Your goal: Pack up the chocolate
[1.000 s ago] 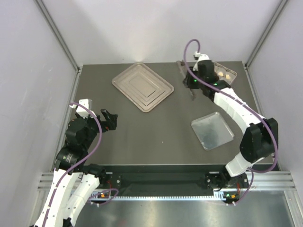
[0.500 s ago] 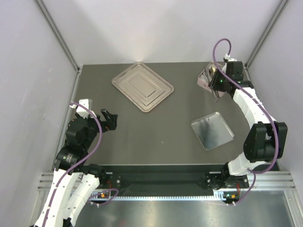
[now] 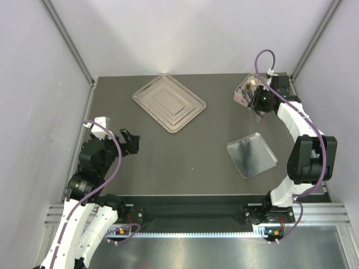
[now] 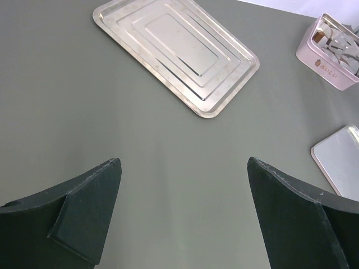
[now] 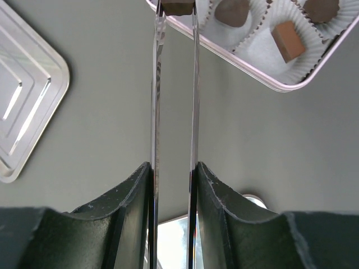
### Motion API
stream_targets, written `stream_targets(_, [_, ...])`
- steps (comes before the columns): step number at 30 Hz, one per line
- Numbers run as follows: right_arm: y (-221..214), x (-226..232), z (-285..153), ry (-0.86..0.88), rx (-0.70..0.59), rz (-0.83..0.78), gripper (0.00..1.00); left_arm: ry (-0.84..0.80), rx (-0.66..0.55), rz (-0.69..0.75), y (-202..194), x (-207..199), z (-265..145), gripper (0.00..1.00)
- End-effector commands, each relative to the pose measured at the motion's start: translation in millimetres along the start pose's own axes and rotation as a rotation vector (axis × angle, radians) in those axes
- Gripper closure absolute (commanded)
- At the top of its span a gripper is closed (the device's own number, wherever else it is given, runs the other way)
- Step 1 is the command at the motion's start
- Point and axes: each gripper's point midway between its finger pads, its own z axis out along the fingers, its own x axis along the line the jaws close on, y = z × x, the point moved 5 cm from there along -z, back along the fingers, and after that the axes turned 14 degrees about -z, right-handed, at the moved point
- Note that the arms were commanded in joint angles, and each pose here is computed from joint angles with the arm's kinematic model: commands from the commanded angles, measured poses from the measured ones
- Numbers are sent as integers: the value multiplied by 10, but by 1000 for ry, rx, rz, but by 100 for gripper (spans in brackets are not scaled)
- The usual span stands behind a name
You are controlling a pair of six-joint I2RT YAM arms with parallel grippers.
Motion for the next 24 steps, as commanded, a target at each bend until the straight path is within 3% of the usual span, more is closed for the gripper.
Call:
stream_targets(1, [259,-57,-69,-3,-81,-19,65,-38,-46,-8,89,-68,35,1])
stream_targets(24, [288,-122,263,26,-36,-11,61,-33,-45,-7,87,-61,35,1])
